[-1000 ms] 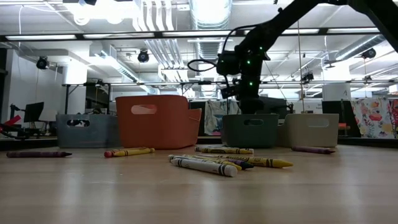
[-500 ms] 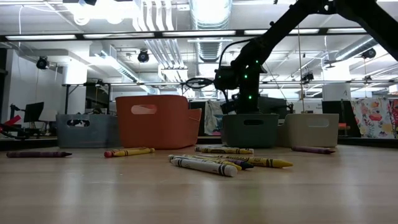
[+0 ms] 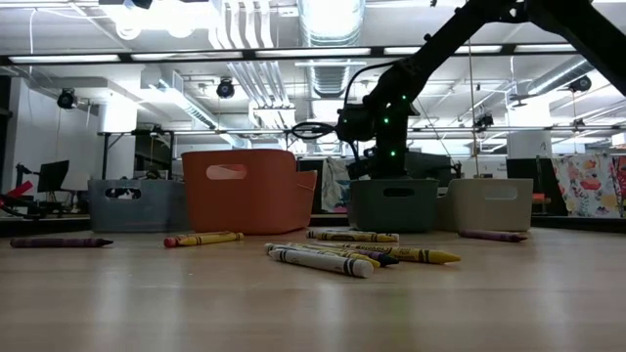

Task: Sort crayons
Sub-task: Put the purple crayon into the blue bin, then put the yellow crayon into the white bin

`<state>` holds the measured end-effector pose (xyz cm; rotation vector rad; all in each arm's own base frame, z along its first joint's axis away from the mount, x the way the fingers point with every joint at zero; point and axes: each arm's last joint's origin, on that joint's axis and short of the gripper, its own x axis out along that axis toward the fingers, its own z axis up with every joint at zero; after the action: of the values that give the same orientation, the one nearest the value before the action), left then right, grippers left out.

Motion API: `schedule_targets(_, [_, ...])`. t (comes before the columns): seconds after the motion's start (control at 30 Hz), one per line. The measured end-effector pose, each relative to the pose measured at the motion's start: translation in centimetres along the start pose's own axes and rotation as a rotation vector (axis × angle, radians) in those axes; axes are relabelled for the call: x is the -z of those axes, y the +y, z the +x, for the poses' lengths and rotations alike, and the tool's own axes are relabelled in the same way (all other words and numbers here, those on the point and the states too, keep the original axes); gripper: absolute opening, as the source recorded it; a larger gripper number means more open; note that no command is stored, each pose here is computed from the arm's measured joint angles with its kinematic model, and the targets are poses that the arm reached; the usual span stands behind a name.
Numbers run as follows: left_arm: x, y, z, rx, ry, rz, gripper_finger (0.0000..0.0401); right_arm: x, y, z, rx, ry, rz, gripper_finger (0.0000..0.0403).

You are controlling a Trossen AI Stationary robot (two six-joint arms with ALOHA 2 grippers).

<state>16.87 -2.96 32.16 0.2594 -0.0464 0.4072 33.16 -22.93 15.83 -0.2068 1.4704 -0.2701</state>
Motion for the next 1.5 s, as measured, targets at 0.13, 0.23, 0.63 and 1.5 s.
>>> schedule_targets(0.13, [0.0,0.0,0.0,0.000,0.001,0.000,0.0123,0.0,0.0,0.0,0.001,0.000,0.018,0.0082])
schedule_targets(0.23, [0.0,0.0,0.0,0.000,0.001,0.000,0.0123,0.0,0.0,-0.2,0.002,-0.001,0.026,0.0094])
schedule_targets(0.63, [1.6,-0.4,-0.1,0.032,0.141,-0.090,0.0123,1.2,0.0,-6.6,0.048,-0.047,0.179,0.0104])
schedule_targets(1.5, [5.2,-3.2,1.7,0.020,0.494,-0.200,0.0123,5.3,11.0,-22.1,-0.301,-0.216,0.657,0.0073])
